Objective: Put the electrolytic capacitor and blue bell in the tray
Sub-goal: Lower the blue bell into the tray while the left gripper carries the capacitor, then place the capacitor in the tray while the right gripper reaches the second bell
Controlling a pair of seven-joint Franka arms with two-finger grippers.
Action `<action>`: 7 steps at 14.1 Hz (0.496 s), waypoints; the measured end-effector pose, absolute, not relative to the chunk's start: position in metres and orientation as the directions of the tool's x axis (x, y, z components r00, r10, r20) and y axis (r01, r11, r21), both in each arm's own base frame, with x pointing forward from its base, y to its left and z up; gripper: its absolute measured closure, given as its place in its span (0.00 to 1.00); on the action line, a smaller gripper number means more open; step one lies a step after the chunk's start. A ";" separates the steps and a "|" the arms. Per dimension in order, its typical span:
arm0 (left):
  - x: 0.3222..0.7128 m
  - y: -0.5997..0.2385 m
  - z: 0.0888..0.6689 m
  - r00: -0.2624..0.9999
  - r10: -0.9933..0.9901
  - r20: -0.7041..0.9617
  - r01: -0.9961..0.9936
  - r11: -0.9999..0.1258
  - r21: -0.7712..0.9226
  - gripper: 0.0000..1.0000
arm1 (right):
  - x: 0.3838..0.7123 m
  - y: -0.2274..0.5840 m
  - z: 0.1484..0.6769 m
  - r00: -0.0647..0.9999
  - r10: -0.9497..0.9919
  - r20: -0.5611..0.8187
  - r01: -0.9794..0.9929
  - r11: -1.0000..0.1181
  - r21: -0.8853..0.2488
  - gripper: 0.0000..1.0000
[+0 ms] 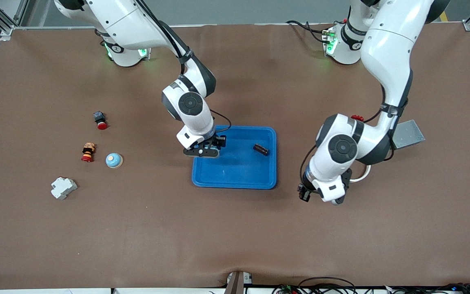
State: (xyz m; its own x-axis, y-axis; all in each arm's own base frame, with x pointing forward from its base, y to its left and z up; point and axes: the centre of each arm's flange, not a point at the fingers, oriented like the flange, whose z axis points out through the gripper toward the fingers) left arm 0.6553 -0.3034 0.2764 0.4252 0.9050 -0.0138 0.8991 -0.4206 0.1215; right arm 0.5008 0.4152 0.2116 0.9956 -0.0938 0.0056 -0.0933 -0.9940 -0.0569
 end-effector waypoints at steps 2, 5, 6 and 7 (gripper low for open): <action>0.641 -0.333 0.275 0.417 0.909 -0.022 0.904 -0.412 0.119 0.66 | 0.502 0.416 0.206 0.996 -0.094 0.002 -0.093 -0.994 -0.055 0.32; 0.620 -0.374 0.271 0.426 0.904 -0.030 0.900 -0.421 0.116 0.66 | 0.502 0.421 0.200 0.996 -0.089 -0.002 -0.089 -0.995 -0.053 0.32; 0.616 -0.382 0.269 0.436 0.900 -0.031 0.896 -0.430 0.114 0.66 | 0.501 0.422 0.199 0.996 -0.088 -0.002 -0.088 -0.995 -0.053 0.32; 0.613 -0.389 0.266 0.445 0.895 -0.031 0.892 -0.439 0.111 0.66 | 0.501 0.423 0.199 0.996 -0.087 -0.003 -0.087 -0.995 -0.053 0.32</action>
State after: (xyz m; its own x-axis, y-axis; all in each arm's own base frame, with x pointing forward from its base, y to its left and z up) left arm 0.6127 -0.3889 0.2656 0.4445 0.8952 -0.0314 0.8916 -0.4389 0.1113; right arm 0.5013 0.4225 0.1989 0.9962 -0.0868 -0.0025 -0.0868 -0.9948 -0.0531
